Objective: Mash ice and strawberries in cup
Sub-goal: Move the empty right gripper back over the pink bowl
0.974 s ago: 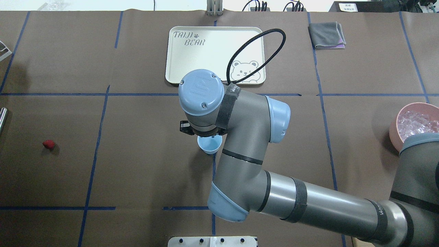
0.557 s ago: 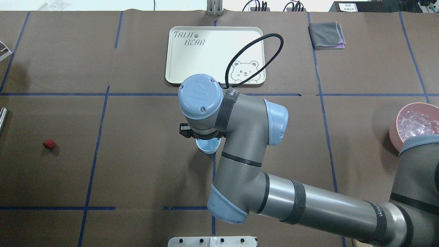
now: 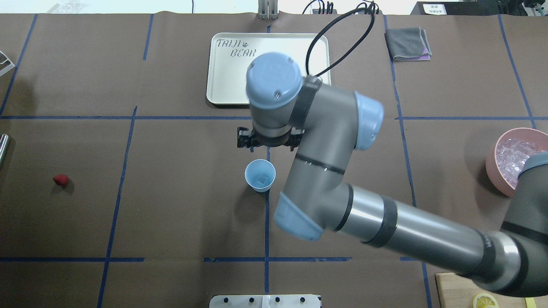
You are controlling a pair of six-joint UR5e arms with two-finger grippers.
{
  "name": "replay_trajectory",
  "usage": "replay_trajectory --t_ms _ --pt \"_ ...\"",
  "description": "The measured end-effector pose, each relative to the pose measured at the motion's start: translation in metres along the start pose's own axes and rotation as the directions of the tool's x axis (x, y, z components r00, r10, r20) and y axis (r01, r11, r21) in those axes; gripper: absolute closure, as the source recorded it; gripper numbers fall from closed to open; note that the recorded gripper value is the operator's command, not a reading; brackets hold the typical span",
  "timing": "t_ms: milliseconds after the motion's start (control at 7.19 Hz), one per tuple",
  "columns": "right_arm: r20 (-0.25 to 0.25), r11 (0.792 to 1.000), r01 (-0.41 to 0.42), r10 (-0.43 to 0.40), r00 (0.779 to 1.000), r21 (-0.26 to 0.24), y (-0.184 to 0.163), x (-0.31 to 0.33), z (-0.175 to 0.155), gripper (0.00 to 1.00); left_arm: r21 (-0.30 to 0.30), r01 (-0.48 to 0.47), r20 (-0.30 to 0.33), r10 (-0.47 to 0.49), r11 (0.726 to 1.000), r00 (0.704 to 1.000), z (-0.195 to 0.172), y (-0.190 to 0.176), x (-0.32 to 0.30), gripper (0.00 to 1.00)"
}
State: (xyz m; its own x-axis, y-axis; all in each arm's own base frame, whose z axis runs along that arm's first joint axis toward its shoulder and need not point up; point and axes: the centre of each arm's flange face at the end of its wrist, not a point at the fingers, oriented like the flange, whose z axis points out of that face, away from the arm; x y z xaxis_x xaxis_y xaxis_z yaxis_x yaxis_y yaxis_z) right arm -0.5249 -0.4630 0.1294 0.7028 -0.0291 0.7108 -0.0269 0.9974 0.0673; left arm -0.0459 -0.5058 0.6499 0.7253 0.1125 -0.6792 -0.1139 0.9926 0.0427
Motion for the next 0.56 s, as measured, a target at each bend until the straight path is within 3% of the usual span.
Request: replay_trajectory --t_ms 278,557 --pt "0.008 0.997 0.079 -0.079 0.997 0.003 -0.043 0.095 -0.024 0.01 -0.004 -0.005 0.000 0.005 1.000 1.000 0.002 -0.001 0.002 0.00" --pt "-0.005 0.983 0.181 -0.181 0.983 -0.004 -0.064 0.202 -0.037 0.01 -0.009 -0.010 -0.001 0.010 1.000 1.000 0.005 -0.001 0.005 0.00"
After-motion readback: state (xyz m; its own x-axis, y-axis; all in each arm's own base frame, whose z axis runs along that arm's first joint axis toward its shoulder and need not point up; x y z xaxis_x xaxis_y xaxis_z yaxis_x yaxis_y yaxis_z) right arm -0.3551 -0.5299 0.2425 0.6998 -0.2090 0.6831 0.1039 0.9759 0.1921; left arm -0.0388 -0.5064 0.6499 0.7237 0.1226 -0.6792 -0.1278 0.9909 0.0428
